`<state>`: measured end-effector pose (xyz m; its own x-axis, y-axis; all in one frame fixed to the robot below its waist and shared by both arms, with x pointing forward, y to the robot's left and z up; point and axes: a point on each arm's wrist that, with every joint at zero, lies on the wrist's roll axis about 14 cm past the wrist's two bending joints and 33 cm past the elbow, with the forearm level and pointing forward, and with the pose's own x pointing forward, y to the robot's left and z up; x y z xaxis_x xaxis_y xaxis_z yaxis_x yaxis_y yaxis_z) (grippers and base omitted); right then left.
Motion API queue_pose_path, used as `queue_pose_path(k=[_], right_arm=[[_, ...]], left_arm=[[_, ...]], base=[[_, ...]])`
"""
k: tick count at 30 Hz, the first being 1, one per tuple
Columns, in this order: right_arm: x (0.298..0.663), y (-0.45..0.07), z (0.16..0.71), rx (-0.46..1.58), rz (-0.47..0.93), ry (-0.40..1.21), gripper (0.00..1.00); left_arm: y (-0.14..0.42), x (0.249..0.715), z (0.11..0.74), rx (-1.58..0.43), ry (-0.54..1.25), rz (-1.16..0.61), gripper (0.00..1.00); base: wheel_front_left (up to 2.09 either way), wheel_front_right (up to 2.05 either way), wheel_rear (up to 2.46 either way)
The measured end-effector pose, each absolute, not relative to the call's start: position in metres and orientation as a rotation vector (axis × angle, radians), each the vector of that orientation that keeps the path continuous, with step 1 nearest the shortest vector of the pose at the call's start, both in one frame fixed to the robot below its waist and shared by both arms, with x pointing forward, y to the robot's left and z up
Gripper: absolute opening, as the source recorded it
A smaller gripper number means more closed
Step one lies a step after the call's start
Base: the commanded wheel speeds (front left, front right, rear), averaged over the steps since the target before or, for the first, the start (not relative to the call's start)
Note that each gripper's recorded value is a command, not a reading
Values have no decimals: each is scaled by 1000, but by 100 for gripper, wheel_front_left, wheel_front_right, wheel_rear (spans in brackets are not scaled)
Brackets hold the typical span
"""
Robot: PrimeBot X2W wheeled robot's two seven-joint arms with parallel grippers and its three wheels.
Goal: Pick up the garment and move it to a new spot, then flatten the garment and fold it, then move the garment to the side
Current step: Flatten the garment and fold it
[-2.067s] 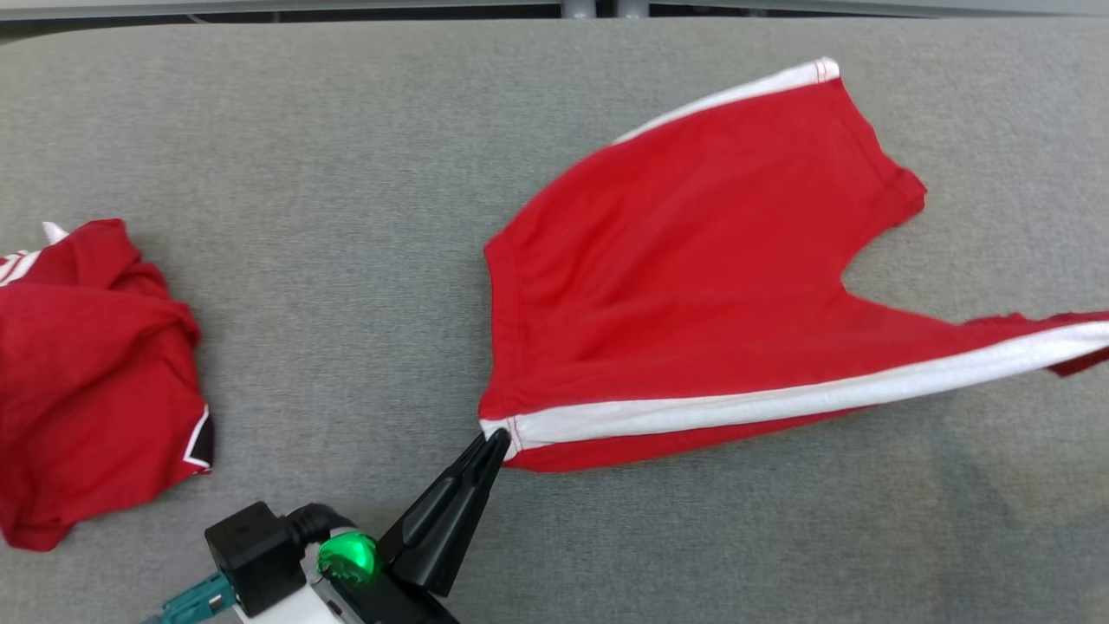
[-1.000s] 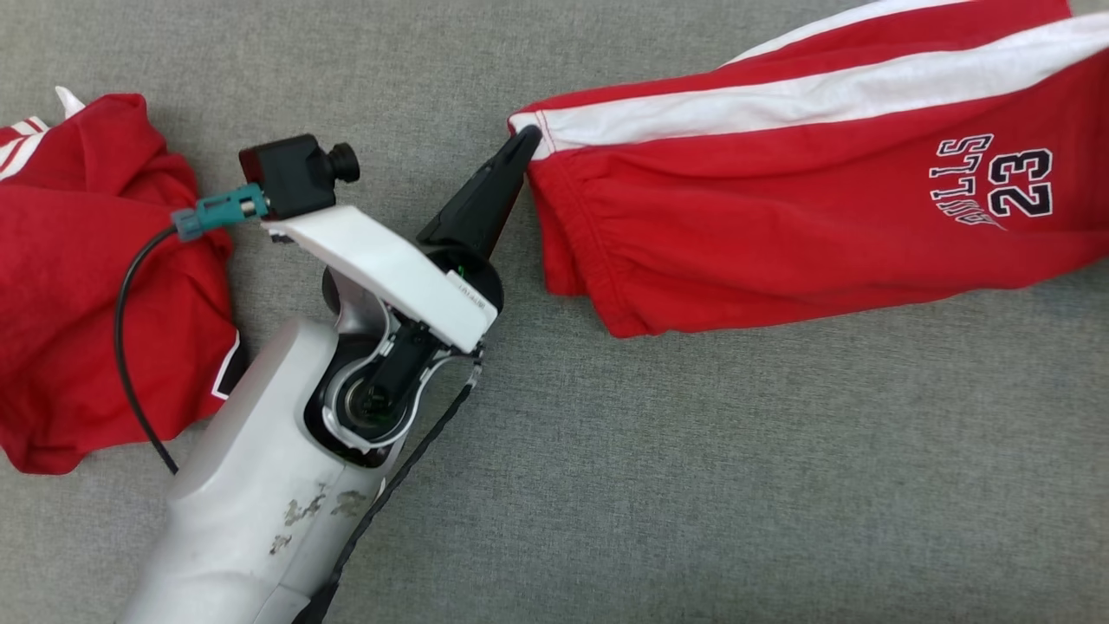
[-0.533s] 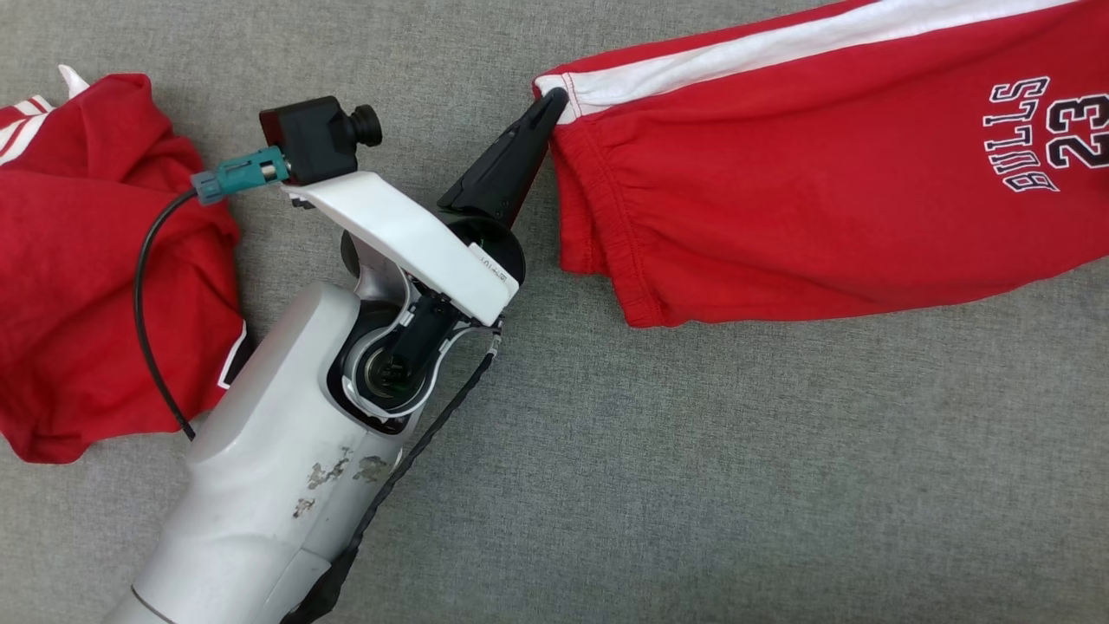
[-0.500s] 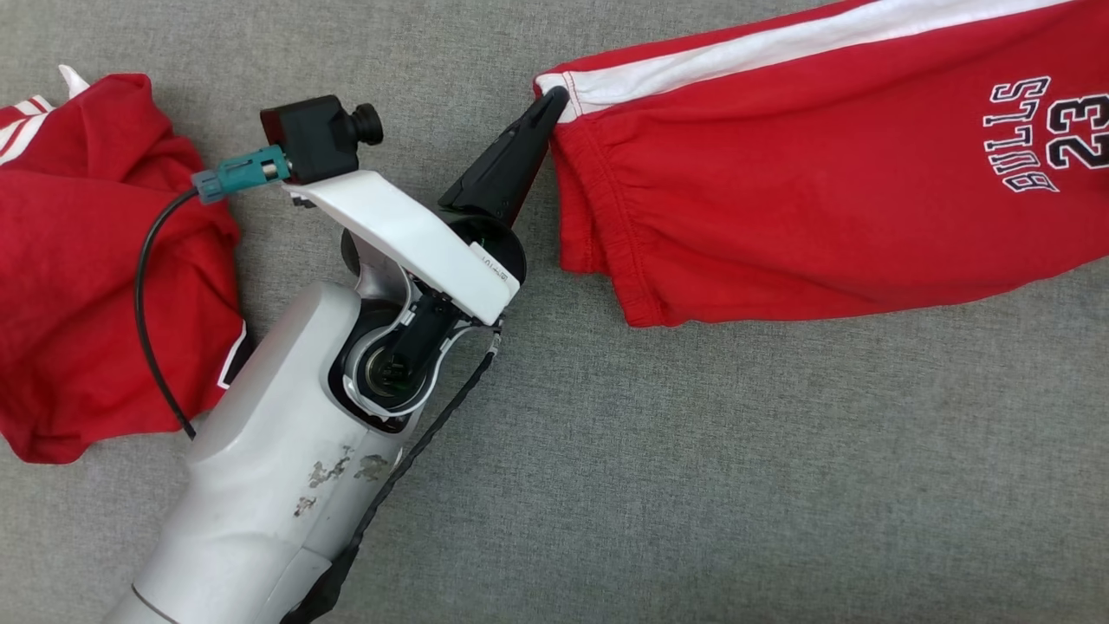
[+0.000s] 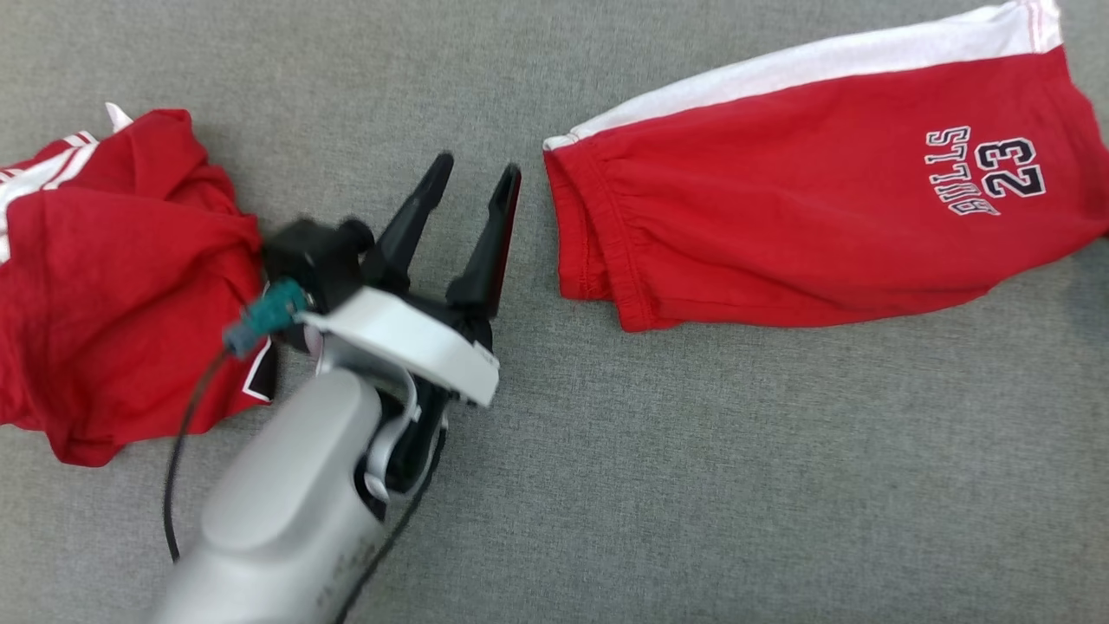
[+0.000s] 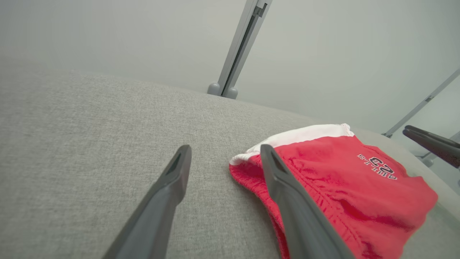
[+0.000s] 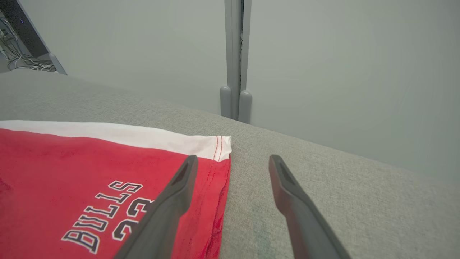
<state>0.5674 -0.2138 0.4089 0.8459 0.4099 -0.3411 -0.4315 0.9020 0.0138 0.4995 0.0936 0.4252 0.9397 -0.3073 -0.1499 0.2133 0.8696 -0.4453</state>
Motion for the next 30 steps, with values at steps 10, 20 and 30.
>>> queue_pose_path(k=[10,20,30], right_arm=[[543,-220,389,26,366,452,100],[559,-204,358,36,325,630,100],[543,-193,344,82,322,772,47]], left_arm=[[107,448,472,-256,34,-88,100],[116,411,481,-178,20,-31,100],[119,403,486,-184,15,-3,100]], base=[[0,0,0],[0,0,0],[0,0,0]])
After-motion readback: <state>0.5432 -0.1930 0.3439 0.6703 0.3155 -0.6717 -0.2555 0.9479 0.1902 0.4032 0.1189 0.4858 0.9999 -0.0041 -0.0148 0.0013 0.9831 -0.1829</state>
